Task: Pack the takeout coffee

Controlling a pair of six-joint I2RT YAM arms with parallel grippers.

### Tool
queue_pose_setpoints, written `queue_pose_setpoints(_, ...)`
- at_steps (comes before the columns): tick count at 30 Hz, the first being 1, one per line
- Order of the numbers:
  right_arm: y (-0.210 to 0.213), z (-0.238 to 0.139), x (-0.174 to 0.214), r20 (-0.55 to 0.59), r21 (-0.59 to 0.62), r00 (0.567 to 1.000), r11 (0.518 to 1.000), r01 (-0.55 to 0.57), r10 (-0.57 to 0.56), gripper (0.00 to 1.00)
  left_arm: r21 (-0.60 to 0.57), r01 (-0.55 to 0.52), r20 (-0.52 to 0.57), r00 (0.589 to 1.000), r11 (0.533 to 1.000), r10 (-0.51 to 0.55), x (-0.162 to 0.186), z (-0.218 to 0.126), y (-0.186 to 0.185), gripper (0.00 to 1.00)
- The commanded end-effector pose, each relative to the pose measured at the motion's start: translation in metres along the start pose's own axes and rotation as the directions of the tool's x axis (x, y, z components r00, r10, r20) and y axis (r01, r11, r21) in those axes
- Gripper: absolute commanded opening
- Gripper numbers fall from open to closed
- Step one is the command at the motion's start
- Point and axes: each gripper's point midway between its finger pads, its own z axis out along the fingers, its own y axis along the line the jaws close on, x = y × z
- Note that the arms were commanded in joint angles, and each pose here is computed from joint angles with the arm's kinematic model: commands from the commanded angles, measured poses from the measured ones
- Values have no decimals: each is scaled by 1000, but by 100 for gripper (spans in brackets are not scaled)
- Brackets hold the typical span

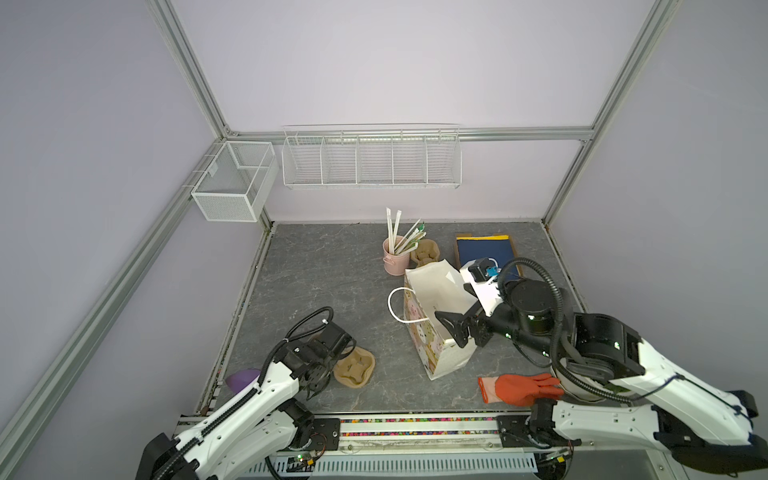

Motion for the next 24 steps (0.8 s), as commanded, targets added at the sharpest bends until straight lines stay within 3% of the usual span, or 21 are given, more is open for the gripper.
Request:
queue_pose_setpoints(1,1,1,-2,20,-4,1000,1000,13,-12,99,-33,21,6,1000,999,-21,1,8,5,68)
queue_pose_setpoints(14,-1,1,1,19,1,1000,1000,21,-21,98,72,-35,188,982,997,21,-27,10,-25,68)
queue_pose_setpoints(24,-5,-4,2,30,15,999,1000,20,-20,98,97,-69,206,977,993,48,-30,17,-54,68)
